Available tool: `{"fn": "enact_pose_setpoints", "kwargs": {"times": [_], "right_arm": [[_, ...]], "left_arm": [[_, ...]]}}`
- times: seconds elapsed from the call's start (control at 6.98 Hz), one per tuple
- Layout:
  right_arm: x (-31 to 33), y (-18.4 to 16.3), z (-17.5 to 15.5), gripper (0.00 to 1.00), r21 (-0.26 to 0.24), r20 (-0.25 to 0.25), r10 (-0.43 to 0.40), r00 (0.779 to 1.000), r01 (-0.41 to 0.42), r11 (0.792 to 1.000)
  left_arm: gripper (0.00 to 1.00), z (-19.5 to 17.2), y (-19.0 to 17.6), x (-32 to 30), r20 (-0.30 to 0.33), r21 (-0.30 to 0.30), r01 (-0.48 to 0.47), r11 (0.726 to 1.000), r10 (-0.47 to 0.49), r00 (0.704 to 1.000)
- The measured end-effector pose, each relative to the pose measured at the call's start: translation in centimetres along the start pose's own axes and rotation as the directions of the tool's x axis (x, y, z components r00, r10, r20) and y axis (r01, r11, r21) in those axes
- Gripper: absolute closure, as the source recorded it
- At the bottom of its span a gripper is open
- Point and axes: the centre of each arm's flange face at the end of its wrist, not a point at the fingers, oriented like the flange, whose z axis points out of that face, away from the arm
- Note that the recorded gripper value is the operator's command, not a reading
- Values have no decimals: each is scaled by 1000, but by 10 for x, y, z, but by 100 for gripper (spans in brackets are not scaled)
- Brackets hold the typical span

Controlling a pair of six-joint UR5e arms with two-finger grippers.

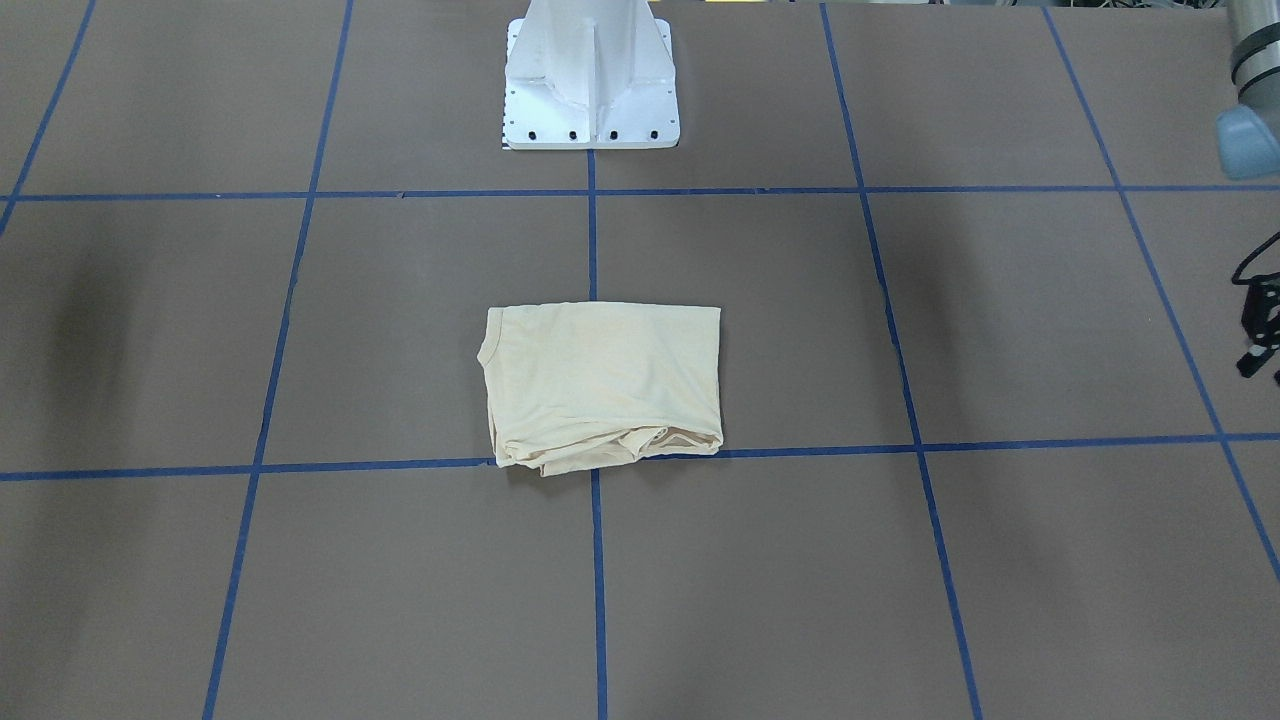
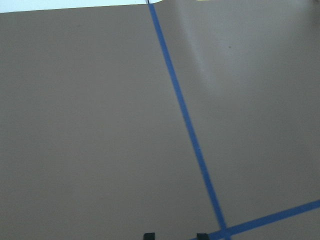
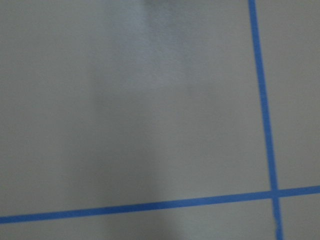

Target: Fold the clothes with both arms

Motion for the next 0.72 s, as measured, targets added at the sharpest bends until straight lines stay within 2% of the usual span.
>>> {"fn": "enact_pose_setpoints", "kwargs": {"times": [0.14, 0.29, 0.43, 0.72], "right_arm": [[41, 12, -5, 0, -1, -7, -55, 998, 55, 999], [75, 25, -13, 0, 4, -13, -97, 995, 97, 995], [99, 42, -19, 0, 7, -17, -122, 992, 122, 993], [128, 73, -10, 0, -25, -22, -138, 990, 137, 990]], "left_arm": [[21, -19, 12, -33, 45, -36, -22, 999, 24, 999], [0, -37, 13, -54, 73, -83, -17, 996, 23, 997], [0, -49, 15, -64, 87, -115, 8, 993, 2, 996], [0, -52, 25, -70, 62, -141, 50, 989, -41, 997]]}}
